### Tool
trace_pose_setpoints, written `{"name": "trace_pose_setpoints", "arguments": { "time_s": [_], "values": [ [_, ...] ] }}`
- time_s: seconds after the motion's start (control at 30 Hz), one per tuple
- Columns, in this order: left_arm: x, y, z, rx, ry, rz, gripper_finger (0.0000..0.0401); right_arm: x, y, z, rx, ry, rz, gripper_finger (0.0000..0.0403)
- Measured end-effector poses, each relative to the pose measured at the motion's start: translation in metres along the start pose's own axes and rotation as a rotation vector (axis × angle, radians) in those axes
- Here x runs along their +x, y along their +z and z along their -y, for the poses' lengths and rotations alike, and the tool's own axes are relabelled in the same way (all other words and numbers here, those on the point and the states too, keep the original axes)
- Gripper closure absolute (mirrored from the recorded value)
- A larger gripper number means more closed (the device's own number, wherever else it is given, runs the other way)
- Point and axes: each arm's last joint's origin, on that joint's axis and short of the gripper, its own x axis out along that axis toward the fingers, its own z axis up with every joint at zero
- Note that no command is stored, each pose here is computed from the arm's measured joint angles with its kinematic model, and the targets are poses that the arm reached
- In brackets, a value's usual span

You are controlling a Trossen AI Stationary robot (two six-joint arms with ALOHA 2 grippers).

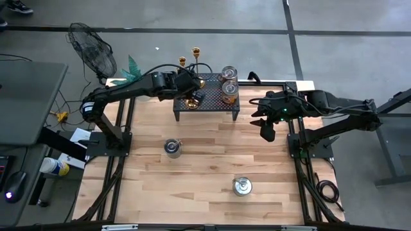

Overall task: Pick & Place candle stick holders
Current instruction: Put the gold candle holder on the shelf

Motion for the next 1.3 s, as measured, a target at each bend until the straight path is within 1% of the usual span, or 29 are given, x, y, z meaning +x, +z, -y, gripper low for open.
{"name": "trace_pose_setpoints", "arguments": {
  "time_s": [0.5,1.0,1.1,1.3],
  "values": [
    [-0.0076,-0.0035,-0.0080,0.005,0.028,-0.029,0.0391,0.0000,0.0000,0.0000,0.003,0.000,0.000,0.0263],
    [-0.0075,-0.0034,-0.0074,-0.006,0.015,-0.033,0.0391,0.0000,0.0000,0.0000,0.011,0.000,0.000,0.0263],
    [-0.0075,-0.0034,-0.0073,-0.006,0.014,-0.033,0.0380,0.0000,0.0000,0.0000,0.011,0.000,0.000,0.0263],
    [-0.0042,-0.0056,-0.0063,0.027,0.008,-0.059,0.0345,0.0000,0.0000,0.0000,0.011,0.000,0.000,0.0263]
  ]
}}
